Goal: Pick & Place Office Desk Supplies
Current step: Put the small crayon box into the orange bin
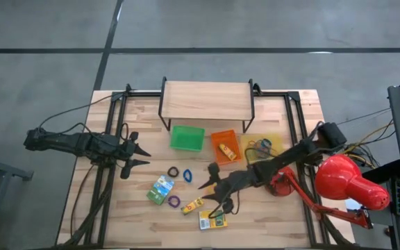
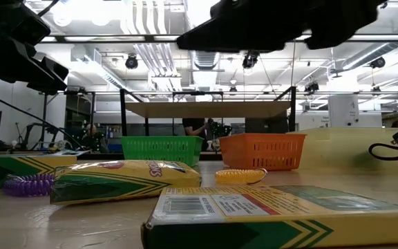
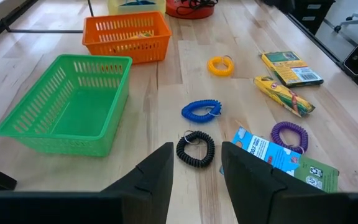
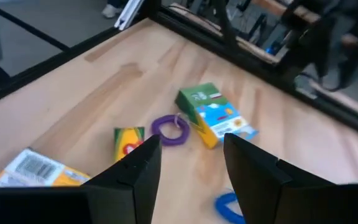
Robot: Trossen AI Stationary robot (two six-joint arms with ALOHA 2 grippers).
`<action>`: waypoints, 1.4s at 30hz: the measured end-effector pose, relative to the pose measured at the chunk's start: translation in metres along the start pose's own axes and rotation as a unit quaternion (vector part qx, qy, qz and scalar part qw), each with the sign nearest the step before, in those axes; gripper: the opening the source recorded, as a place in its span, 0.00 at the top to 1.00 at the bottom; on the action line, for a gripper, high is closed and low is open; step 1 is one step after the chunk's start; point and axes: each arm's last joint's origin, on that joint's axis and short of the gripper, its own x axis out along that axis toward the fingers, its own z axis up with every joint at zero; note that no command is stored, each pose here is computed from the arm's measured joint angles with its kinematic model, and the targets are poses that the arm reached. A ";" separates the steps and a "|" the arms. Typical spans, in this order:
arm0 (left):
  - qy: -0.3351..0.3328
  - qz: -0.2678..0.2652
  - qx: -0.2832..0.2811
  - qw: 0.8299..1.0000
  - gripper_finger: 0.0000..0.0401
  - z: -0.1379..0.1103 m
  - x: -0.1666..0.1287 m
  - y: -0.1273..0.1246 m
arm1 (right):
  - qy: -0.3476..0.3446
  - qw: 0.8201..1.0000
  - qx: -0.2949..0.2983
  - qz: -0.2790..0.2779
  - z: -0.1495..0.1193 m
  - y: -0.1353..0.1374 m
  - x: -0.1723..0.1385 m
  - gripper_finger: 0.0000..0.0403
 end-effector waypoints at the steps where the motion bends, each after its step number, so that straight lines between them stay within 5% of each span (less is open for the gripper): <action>1: 0.000 0.000 0.000 1.000 0.64 0.000 0.000 0.000 | 0.001 1.000 0.009 0.002 0.000 0.001 0.005 0.57; 8: 0.000 0.000 0.000 1.000 0.64 0.000 0.000 0.000 | 0.020 0.997 0.059 0.044 0.004 0.007 0.038 0.57; 20: 0.000 0.000 0.000 1.000 0.64 0.000 0.000 0.000 | 0.163 0.981 0.067 0.085 0.006 0.015 0.085 0.57; 42: 0.000 0.000 0.000 1.000 0.64 0.000 0.000 0.000 | 0.198 0.970 0.084 0.110 -0.017 0.021 0.091 0.57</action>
